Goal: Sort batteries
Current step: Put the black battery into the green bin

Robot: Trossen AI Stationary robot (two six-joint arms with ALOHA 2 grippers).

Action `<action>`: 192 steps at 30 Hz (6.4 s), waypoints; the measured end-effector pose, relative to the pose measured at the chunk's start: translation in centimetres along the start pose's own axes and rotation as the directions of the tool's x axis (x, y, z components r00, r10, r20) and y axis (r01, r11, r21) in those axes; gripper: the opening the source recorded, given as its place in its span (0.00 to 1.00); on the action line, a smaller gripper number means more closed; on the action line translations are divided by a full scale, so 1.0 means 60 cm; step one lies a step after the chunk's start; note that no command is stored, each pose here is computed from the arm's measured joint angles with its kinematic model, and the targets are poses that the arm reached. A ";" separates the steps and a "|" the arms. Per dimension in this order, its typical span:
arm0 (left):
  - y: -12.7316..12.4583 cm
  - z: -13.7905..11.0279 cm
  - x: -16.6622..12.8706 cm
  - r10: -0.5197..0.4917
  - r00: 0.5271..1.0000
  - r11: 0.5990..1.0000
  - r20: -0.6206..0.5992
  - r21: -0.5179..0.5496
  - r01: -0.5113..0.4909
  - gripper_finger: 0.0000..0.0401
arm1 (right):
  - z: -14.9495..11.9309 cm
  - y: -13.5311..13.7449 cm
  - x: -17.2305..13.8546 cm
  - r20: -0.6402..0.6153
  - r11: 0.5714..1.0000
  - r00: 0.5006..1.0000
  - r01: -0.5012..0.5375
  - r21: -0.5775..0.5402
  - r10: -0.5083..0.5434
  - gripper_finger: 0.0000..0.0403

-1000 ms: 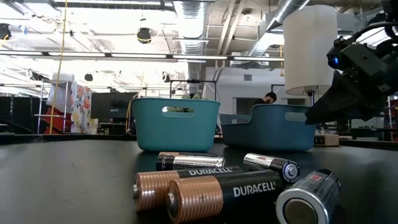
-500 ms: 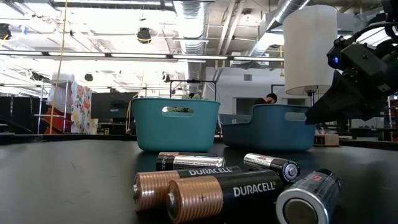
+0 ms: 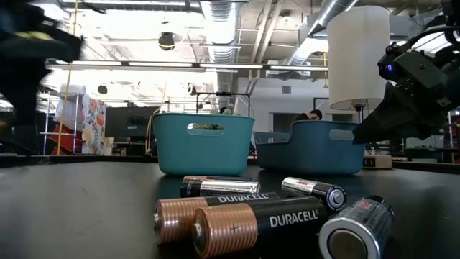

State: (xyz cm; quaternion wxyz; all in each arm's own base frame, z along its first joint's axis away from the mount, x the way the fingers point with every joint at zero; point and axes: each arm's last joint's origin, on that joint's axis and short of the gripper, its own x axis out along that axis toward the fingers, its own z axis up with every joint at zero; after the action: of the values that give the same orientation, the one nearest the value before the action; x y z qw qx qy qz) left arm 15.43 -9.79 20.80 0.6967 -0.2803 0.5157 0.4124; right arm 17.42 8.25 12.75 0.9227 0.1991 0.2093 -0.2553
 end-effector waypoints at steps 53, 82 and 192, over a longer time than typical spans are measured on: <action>-0.227 0.314 0.176 -0.191 0.955 0.898 0.226 0.434 0.077 0.24 | -0.005 -0.007 0.000 -0.020 0.998 0.999 0.031 -0.051 -0.032 0.37; -0.150 0.187 -0.031 -0.123 0.908 0.962 0.399 0.271 0.011 0.35 | 0.018 -0.002 -0.025 -0.016 0.991 0.998 -0.067 -0.112 0.066 0.37; -0.103 -0.237 0.050 0.045 0.988 0.985 -0.146 -0.157 -0.068 0.23 | -0.040 0.001 -0.116 -0.227 0.956 0.938 -0.285 -0.073 0.263 0.37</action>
State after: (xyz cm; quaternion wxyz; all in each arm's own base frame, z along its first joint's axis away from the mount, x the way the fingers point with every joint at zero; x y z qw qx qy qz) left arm 14.21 -23.65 13.33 0.6211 -0.3500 0.5366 0.4514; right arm 11.33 12.14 14.17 0.9305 0.2038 0.2909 -0.0899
